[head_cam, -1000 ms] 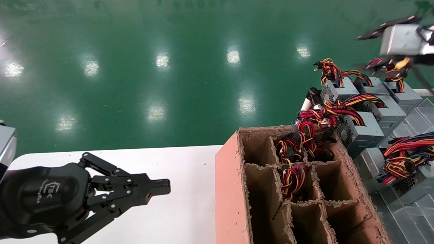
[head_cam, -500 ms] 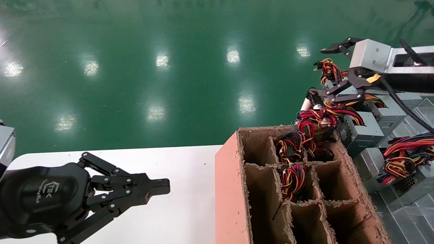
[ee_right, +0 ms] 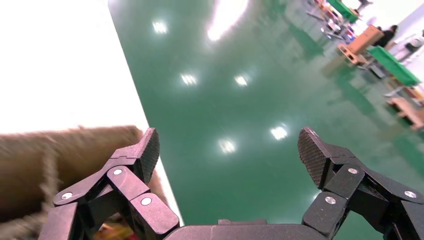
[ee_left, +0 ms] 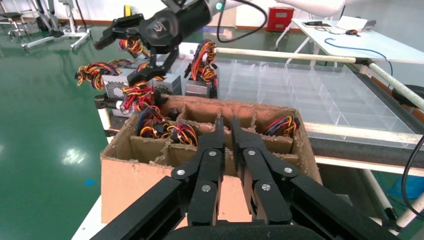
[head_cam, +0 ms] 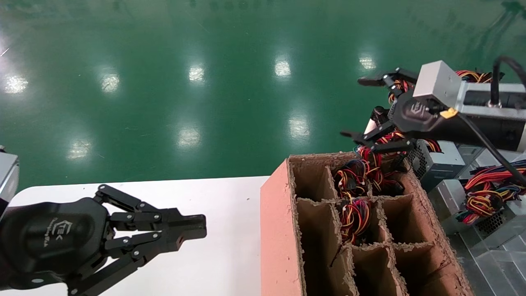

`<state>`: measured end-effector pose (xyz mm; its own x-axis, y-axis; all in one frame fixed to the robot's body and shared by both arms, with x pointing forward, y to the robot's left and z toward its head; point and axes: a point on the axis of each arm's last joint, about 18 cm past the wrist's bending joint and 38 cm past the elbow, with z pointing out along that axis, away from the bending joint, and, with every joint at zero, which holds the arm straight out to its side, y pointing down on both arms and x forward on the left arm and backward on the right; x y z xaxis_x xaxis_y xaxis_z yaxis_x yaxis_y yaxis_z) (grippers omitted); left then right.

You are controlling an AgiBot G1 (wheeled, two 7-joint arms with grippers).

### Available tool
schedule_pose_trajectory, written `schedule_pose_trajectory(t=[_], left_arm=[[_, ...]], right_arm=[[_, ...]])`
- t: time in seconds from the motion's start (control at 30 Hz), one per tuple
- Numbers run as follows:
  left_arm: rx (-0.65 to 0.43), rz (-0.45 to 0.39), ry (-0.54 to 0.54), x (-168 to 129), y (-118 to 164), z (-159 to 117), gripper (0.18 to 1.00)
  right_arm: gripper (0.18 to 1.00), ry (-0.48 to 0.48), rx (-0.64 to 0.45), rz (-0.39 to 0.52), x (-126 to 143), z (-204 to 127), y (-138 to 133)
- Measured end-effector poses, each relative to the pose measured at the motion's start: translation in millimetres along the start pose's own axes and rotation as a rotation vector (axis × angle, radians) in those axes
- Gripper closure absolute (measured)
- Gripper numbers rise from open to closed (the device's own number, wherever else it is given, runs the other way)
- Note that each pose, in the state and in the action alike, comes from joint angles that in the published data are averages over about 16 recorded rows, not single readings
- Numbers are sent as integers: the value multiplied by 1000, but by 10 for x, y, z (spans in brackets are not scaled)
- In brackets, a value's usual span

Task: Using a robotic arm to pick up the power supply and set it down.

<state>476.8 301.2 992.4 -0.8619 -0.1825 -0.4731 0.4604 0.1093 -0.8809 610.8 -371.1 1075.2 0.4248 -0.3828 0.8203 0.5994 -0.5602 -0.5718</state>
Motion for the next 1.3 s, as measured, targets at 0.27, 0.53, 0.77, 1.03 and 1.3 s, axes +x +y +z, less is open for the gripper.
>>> schedule_pose_trajectory(t=[0.27,0.53,0.77,1.03,1.3], left_arm=[[0,0,0,0,0,0,908],[0,0,0,0,0,0,787],[0,0,0,0,0,0,618],[0,0,0,0,0,0,419],[0,0,0,-1,1,-1,284]], right_arm=[[179,-77,118,124,-385,-23,-141],[179,-175,219,243,-781,-111,-320],[179,-277,293,343,-1136,-233,-503],[179,-385,348,428,-1468,-378,-688],[179,-428,366,456,-1592,-441,-761]])
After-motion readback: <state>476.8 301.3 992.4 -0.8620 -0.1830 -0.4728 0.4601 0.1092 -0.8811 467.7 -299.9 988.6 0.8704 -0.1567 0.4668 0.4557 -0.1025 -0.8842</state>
